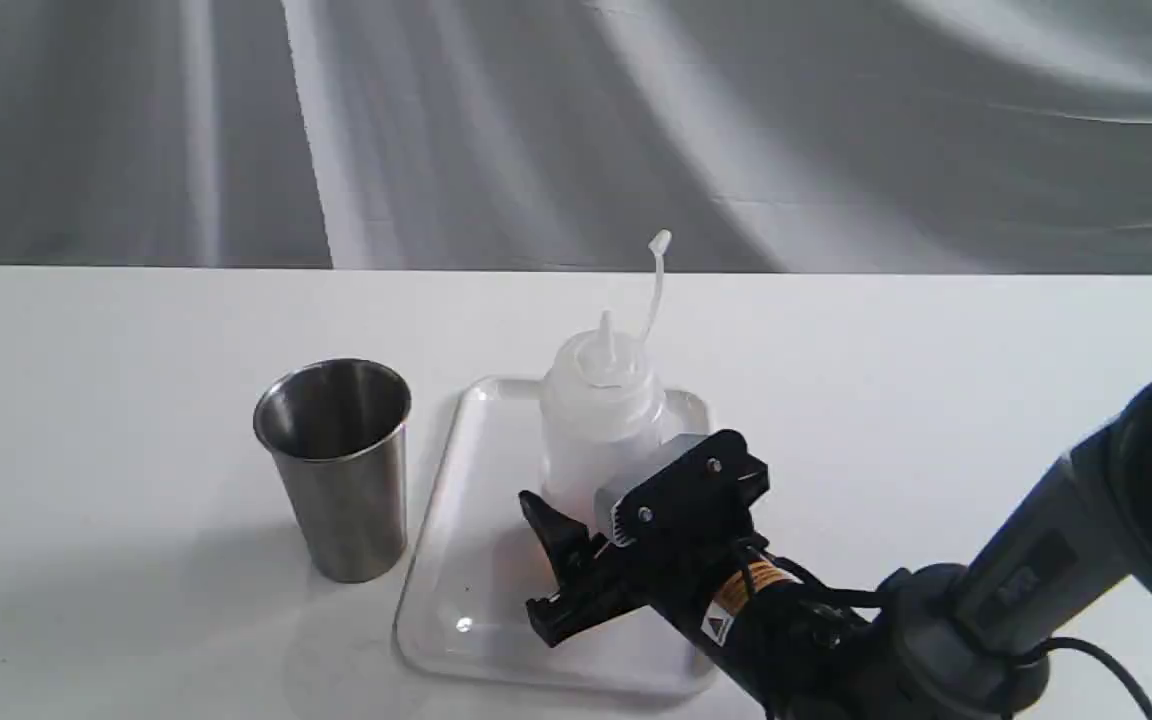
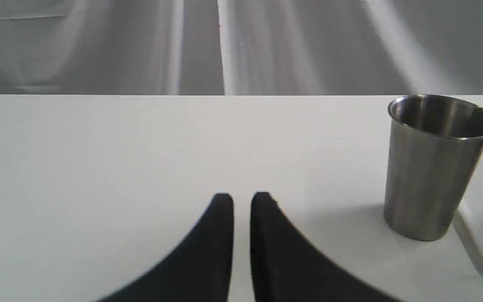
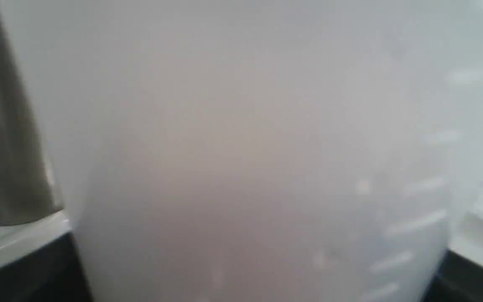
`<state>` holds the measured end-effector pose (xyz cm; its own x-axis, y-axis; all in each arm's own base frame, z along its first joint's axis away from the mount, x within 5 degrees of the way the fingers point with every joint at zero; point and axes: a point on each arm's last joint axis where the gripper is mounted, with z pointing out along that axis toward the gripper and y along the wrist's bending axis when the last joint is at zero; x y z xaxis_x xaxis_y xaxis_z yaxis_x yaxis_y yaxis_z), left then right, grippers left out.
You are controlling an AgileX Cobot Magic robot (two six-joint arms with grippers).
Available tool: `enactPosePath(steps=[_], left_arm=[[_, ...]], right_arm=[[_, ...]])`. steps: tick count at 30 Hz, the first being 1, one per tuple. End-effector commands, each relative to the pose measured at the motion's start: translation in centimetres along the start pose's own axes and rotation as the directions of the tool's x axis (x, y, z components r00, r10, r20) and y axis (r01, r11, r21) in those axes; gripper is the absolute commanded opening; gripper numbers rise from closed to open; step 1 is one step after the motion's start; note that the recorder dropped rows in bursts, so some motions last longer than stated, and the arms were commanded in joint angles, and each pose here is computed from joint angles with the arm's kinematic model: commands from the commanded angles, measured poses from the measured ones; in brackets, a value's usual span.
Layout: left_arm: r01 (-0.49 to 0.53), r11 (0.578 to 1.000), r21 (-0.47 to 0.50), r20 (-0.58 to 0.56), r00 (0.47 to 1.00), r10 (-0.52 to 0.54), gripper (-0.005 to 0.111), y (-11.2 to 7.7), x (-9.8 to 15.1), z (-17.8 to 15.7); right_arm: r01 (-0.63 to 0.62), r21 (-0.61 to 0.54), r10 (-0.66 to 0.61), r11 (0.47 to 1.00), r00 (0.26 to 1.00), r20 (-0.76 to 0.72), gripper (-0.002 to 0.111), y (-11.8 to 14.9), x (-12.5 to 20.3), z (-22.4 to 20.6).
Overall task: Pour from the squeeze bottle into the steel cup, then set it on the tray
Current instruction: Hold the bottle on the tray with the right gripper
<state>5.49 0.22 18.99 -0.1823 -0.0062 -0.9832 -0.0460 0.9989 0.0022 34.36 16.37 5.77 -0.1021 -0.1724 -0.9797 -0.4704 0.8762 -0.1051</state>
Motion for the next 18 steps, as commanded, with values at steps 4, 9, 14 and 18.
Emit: enactPosePath(steps=[4,9,14,18], left_arm=[[0.002,1.000,0.002,0.005,1.000,-0.002,0.008,-0.01,0.07,0.02],[0.002,1.000,0.002,0.005,1.000,-0.002,0.008,-0.01,0.07,0.02],[0.004,1.000,0.002,0.005,1.000,-0.004,0.008,-0.01,0.07,0.02],[0.004,1.000,0.002,0.005,1.000,-0.004,0.008,-0.01,0.07,0.02]], right_arm=[[0.002,0.021,-0.004,1.000,0.998,0.056,0.069,-0.44,-0.68,0.04],[-0.003,0.018,0.002,1.000,0.999,0.054,0.086,-0.42,-0.66,0.05],[-0.029,0.013,0.028,1.000,0.998,0.054,0.089,-0.39,-0.66,0.05],[-0.029,0.013,0.028,1.000,0.998,0.053,0.089,-0.38,-0.64,0.05]])
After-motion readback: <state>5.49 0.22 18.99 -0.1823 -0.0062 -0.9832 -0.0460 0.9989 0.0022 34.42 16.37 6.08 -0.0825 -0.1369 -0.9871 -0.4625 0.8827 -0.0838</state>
